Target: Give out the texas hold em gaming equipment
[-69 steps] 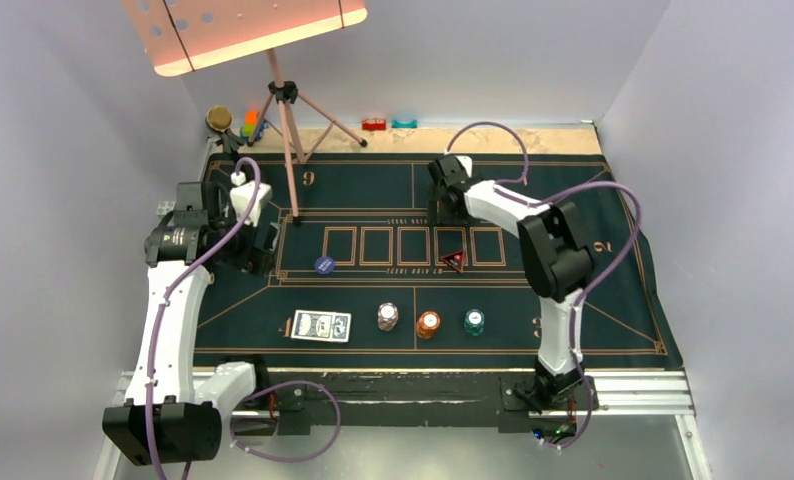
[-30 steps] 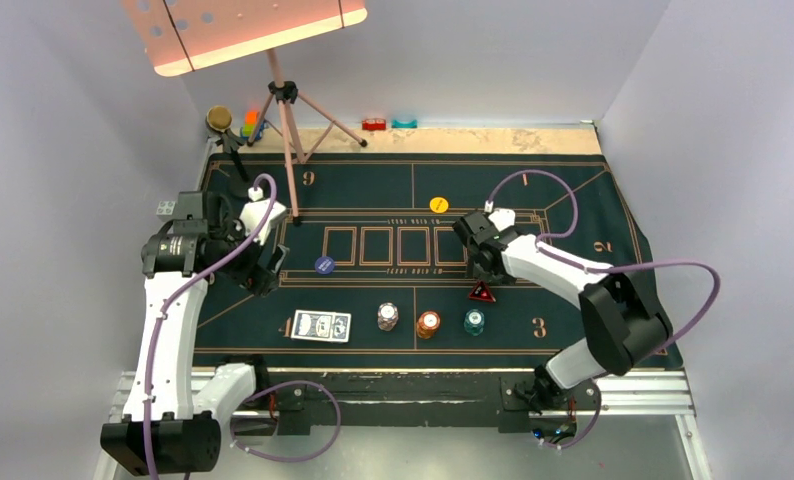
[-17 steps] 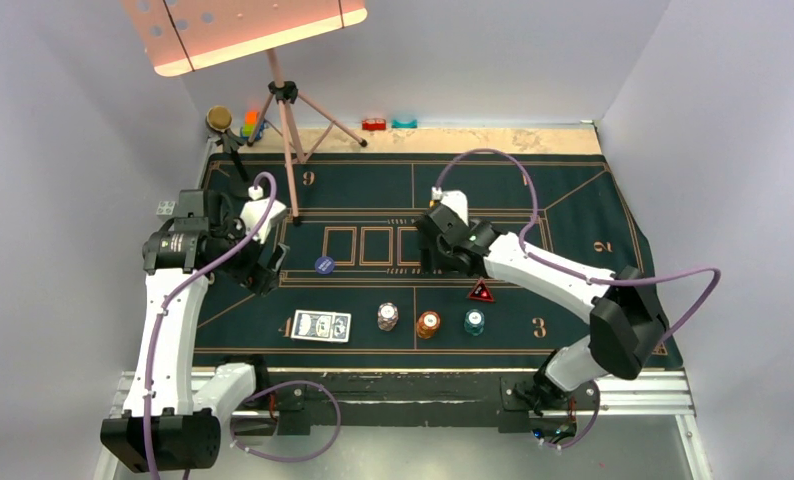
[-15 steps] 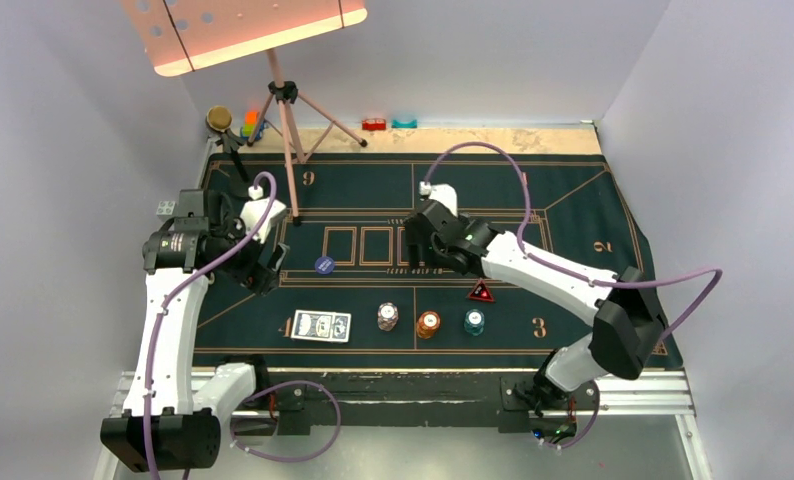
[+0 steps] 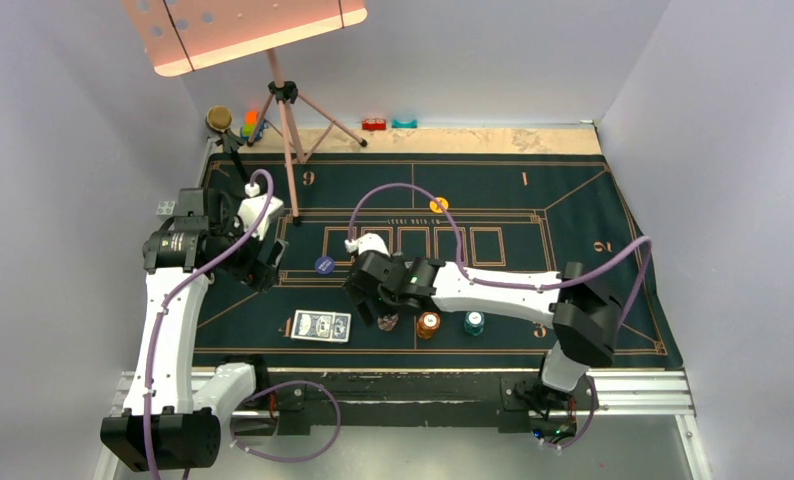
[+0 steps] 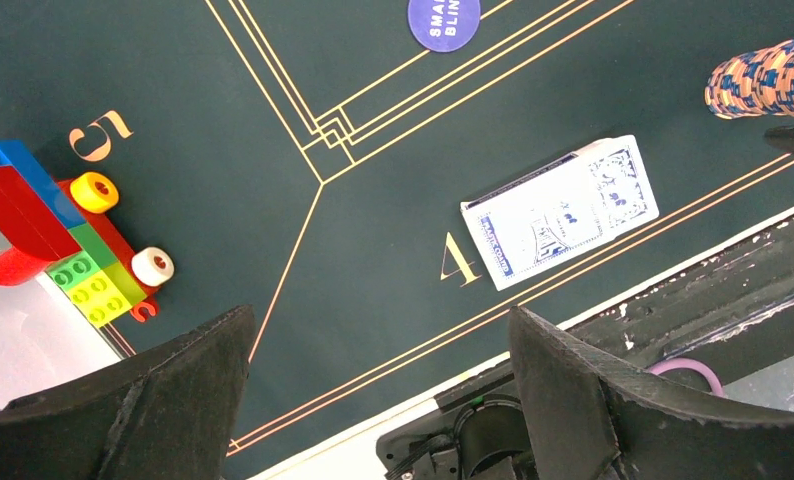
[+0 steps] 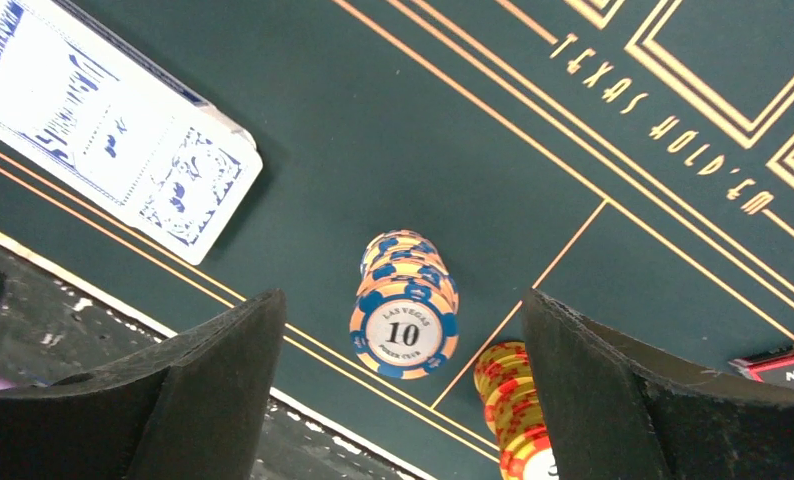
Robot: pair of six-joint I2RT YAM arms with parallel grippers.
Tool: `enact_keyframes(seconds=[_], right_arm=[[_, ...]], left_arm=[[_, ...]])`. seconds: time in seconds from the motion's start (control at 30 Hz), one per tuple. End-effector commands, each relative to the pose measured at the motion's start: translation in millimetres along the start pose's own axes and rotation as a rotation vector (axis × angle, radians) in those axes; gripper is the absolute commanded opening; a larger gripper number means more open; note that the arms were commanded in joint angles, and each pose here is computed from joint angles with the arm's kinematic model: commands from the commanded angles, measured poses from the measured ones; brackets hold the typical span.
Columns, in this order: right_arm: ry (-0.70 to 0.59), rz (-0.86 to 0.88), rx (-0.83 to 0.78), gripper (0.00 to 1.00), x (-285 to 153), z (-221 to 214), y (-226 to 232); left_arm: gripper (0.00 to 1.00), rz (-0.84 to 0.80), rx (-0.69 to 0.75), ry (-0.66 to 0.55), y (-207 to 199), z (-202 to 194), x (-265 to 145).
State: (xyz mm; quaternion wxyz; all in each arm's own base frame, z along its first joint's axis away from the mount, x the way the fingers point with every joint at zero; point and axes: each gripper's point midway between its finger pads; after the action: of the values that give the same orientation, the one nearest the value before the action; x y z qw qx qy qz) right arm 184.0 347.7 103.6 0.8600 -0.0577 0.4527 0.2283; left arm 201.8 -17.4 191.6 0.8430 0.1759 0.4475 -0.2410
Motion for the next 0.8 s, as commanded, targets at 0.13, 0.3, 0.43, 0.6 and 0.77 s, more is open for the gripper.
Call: enact_keyframes(seconds=[0.13,0.3,0.43,0.6,0.77], right_arm=[[0.035,-0.050,-0.026,0.80,14.7,-20.5,-0.2],[0.053,-0.074,-0.031,0.76,20.7,-27.3,-4.3],[0.061,-0.082,-0.034,0.70,24.7,-32.2,-6.1],[0.073,-0.091,-0.035,0.65,27.9,-37.7,-8.7],[0.061,-0.093,-0.025,0.52,25.8,-35.5,-9.6]], left_arm=[[1.00,0.036,-0.006,-0.043,3.5,9.8,-7.2],[1.00,0.044,-0.004,-0.046,3.6,9.4,-9.3],[1.00,0.043,-0.005,-0.044,2.8,8.3,-9.7],[1.00,0.050,0.001,-0.043,3.0,7.2,-10.9],[1.00,0.058,0.006,-0.041,4.8,6.9,-11.5]])
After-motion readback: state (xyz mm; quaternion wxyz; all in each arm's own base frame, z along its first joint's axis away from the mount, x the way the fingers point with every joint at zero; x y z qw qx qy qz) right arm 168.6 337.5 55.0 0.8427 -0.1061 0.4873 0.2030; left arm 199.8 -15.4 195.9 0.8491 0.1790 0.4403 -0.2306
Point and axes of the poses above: each gripper's point midway between its finger pads, its own x axis out along the fingers, its own y axis along the line the jaws close on, z = x × y, and after that the axes turned 7 degrees about x, right-handed
